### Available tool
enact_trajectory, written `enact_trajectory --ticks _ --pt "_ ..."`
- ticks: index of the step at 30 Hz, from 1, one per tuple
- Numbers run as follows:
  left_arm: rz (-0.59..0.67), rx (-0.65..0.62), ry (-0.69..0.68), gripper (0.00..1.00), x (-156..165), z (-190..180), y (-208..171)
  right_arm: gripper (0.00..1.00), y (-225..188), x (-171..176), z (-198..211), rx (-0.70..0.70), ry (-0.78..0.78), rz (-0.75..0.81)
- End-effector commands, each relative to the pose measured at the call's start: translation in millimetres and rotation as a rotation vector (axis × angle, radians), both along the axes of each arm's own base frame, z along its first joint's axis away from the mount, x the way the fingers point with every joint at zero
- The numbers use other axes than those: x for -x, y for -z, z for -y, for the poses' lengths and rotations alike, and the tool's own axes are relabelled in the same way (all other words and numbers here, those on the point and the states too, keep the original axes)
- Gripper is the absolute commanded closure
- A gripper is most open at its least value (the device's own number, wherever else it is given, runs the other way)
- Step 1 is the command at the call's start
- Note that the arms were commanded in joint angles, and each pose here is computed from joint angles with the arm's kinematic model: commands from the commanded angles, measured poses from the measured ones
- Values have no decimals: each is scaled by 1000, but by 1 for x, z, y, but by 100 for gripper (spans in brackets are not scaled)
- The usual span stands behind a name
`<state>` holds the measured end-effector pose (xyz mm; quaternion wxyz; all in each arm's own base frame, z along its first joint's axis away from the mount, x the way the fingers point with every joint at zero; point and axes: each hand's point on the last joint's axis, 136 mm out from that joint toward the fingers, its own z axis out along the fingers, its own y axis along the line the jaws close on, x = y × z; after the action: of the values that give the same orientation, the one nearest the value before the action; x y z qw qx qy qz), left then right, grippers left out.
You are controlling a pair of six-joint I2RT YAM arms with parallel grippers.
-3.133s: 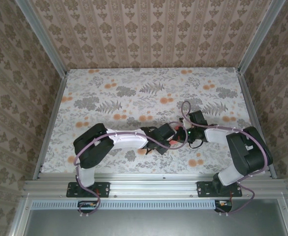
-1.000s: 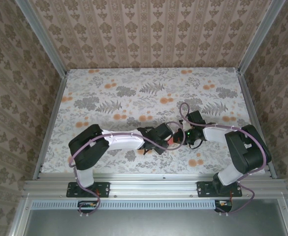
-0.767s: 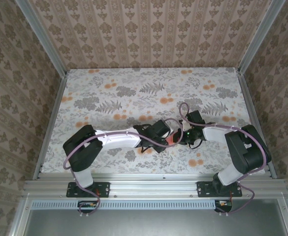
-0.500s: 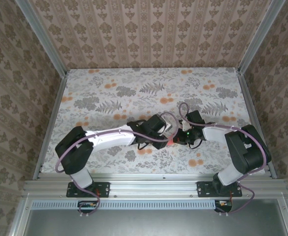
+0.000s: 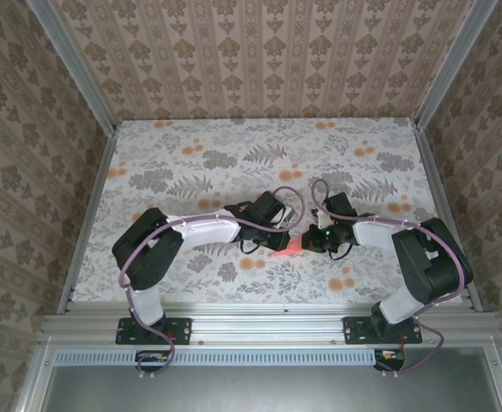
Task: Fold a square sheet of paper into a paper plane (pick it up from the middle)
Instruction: Fold the wing for the fifth time at the center of the table.
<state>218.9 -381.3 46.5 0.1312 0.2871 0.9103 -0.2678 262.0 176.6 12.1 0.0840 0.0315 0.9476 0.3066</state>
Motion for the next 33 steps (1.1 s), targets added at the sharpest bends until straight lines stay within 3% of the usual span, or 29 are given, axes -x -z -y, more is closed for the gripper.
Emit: enact_trajectory --ticks 1,33 --pt "-22 35 4 89 1 9 -4 100 17 17 15 94 13 -69" --pt "-120 34 59 92 26 11 31 98 15 19 13 84 22 -60"
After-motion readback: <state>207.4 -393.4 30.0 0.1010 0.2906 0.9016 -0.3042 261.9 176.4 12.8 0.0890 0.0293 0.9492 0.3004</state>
